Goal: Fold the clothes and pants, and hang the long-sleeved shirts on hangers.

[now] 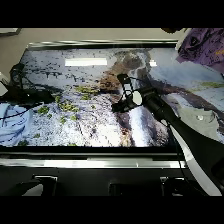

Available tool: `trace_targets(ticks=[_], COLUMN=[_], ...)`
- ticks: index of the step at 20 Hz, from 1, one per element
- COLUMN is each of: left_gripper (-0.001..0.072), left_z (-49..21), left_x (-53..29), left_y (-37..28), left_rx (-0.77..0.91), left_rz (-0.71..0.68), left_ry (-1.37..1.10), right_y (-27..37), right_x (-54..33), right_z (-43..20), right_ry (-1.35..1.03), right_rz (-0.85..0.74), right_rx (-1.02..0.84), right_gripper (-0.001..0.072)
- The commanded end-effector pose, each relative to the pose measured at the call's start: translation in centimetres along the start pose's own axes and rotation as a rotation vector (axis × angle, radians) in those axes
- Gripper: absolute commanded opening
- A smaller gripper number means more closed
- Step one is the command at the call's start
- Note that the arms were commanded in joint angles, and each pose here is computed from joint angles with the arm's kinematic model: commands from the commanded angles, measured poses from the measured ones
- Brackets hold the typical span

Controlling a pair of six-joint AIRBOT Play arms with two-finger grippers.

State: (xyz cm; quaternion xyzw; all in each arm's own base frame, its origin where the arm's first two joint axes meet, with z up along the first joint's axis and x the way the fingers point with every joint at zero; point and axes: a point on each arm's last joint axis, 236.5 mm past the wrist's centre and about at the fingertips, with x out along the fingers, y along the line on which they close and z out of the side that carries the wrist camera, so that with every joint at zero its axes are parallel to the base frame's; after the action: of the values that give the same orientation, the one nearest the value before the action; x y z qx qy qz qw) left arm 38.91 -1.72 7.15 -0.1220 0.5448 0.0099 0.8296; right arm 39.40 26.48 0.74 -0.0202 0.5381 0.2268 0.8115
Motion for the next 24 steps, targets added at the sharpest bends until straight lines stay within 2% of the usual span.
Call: trace_targets(ticks=[1, 3, 7, 10, 15, 20, 21, 22, 23, 24], left_gripper=[0.0720, 0.0720, 0.0720, 0.0720, 0.0720, 0.0720, 0.0634, 0.0270, 0.0015, 0.0019], left_z=[0.8, 1.6, 0.0, -3.2, -6.6, -8.1, -8.0, -7.8, -7.5, -6.7], left_x=[-1.2, -2.5, -3.5, -1.8, 4.2, 10.1, 10.4, 10.5, 10.3, 10.1], left_y=[9.7, 16.0, 26.3, 31.5, 35.6, 36.2, 36.1, 35.7, 34.9, 34.0], left_rx=[-0.183, -0.263, -0.523, -0.663, -0.735, -0.737, -0.735, -0.741, -0.744, -0.738], left_rz=[0.312, 0.426, 0.513, 0.541, 0.546, 0.509, 0.502, 0.489, 0.463, 0.438], left_ry=[-0.051, -0.115, -0.209, -0.162, -0.043, 0.031, 0.031, 0.028, 0.033, 0.021], right_y=[0.1, 0.0, 0.0, 0.0, 0.0, 0.0, 0.0, 0.0, 0.0, 0.0], right_x=[0.0, 0.0, 0.0, 0.0, 0.0, 0.0, 0.0, 0.0, 0.0, 0.0], right_z=[0.0, 0.0, 0.0, -0.1, -0.1, -0.1, -0.1, 0.0, -0.1, -0.1], right_ry=[0.002, 0.002, 0.002, 0.002, 0.003, 0.003, 0.002, 0.002, 0.002, 0.005], right_rz=[0.000, -0.002, -0.002, -0.001, -0.002, -0.001, -0.001, -0.001, -0.002, -0.004], right_rx=[-0.001, -0.003, -0.003, -0.003, -0.003, -0.003, -0.003, -0.003, -0.003, -0.004], right_gripper=[0.0040, 0.0040, 0.0040, 0.0040, 0.0041, 0.0042, 0.0042, 0.0043, 0.0048, 0.0092])
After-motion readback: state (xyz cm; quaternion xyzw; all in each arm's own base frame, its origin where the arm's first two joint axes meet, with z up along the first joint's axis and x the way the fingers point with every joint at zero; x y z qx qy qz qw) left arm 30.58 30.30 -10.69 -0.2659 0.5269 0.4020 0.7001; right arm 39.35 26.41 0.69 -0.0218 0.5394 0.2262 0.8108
